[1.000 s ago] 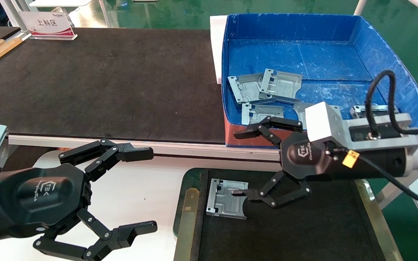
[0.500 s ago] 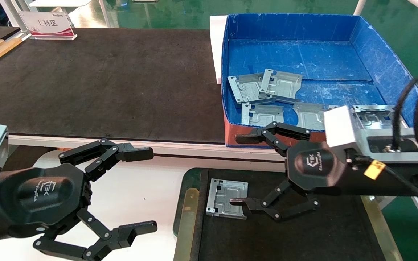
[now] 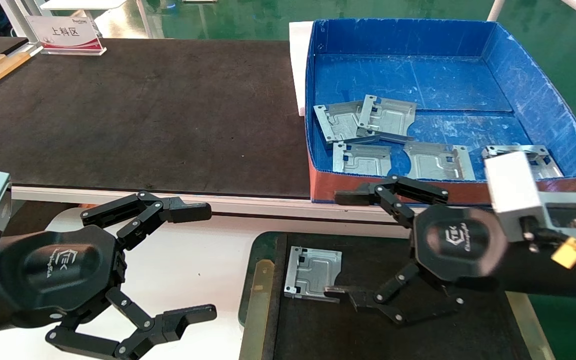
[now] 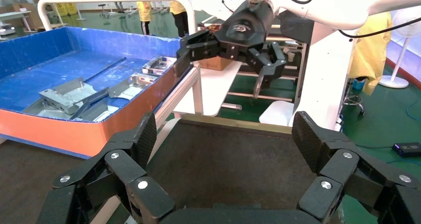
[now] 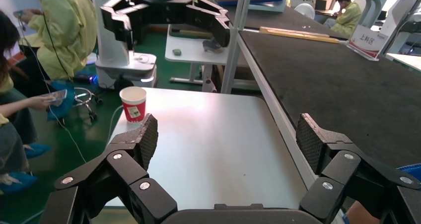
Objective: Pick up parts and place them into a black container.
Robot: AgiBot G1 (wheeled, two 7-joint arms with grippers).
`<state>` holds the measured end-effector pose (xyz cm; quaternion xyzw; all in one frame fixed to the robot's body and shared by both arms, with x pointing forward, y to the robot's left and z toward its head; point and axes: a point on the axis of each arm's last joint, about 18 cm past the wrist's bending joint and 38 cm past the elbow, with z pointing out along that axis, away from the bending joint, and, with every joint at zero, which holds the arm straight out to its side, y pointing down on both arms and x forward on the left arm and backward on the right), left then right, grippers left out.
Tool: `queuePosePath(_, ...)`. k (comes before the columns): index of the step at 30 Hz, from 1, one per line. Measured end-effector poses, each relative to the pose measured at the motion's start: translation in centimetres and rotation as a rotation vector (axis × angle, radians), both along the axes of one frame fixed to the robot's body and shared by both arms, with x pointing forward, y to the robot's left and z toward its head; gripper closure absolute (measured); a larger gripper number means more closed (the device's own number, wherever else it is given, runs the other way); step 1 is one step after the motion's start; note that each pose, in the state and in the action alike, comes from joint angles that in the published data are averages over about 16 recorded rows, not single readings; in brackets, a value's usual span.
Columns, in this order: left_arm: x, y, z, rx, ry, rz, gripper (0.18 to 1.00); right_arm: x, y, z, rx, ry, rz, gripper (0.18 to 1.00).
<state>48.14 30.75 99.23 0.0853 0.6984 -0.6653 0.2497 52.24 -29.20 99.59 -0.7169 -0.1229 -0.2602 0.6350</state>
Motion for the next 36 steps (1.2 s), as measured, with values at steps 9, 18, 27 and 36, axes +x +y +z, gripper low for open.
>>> queuePosePath(9,0.0,0.0,0.0,0.0,0.0,0.0,0.184,-2.1,-0.5,-0.2,0.033,0.024,0.004,0.178)
queuePosePath(18,0.0,0.0,0.0,0.0,0.0,0.0,0.184,-4.1,-0.9,-0.4,0.052,0.043,0.006,0.178)
queuePosePath(27,0.0,0.0,0.0,0.0,0.0,0.0,0.184,-5.1,-1.1,-0.4,0.058,0.048,0.007,0.178)
queuePosePath(36,0.0,0.0,0.0,0.0,0.0,0.0,0.184,-5.0,-1.1,-0.3,0.059,0.048,0.006,0.178)
